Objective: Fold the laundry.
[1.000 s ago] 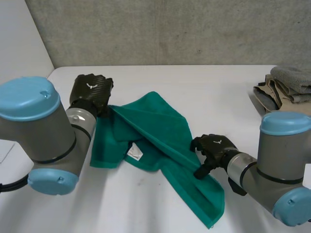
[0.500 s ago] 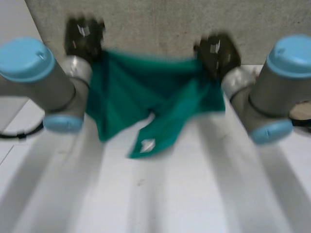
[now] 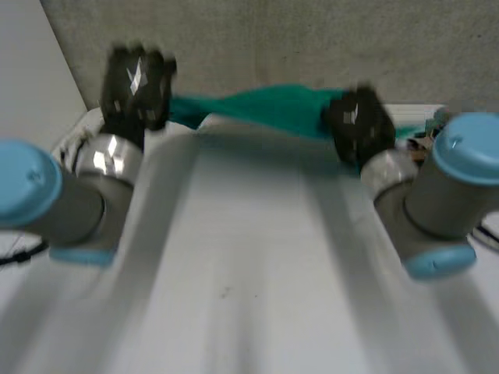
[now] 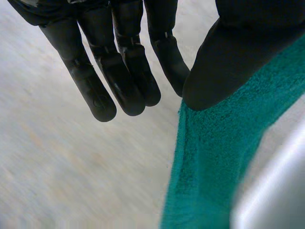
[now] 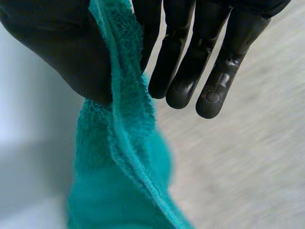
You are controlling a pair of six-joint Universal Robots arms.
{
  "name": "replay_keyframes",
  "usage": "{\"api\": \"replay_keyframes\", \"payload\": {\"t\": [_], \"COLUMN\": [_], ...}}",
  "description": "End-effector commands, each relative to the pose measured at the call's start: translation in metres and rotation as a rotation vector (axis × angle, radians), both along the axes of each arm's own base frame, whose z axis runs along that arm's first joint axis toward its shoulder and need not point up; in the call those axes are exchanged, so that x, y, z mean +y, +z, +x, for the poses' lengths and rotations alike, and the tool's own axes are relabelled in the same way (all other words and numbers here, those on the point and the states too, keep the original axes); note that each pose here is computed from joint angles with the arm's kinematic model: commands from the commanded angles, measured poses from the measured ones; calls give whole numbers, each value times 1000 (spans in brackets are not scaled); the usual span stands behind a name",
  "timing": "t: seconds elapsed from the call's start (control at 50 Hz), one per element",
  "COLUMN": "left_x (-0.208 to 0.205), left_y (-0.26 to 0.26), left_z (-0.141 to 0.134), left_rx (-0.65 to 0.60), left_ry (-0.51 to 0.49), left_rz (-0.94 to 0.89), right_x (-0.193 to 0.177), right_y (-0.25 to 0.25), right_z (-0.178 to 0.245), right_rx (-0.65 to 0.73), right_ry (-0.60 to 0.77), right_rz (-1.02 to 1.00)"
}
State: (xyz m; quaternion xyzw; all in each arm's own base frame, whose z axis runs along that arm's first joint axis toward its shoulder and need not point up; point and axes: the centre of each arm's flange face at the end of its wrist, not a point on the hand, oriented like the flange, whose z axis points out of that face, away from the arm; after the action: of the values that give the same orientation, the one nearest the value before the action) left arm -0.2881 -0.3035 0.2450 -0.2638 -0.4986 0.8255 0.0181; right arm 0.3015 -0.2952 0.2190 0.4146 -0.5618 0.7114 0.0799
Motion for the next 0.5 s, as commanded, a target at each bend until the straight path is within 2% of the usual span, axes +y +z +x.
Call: {"api": "replay_keyframes", "payload": {"t": [0.02, 0.12, 0.18, 0.3, 0.38, 0.5], "left_x": [30, 37, 38, 38, 37, 36], "left_y": [-74, -101, -102, -96, -94, -96], "left_z": [5, 2, 3, 3, 5, 8], "left_rx": [-108, -182, -209, -210, -202, -205], "left_ry": [-27, -33, -25, -22, -17, -8], "left_rz": [220, 291, 289, 273, 270, 280], "right_x": [33, 34, 25, -2, -4, -4], "right_y": [-61, -81, -80, -78, -67, -70], "right_z": [-19, -20, -27, -66, -87, -104], "right_rx": [44, -40, -143, -318, -389, -402], "right_ry": [-16, -38, -82, -230, -259, -223], "right_rz": [314, 419, 466, 540, 586, 682]}}
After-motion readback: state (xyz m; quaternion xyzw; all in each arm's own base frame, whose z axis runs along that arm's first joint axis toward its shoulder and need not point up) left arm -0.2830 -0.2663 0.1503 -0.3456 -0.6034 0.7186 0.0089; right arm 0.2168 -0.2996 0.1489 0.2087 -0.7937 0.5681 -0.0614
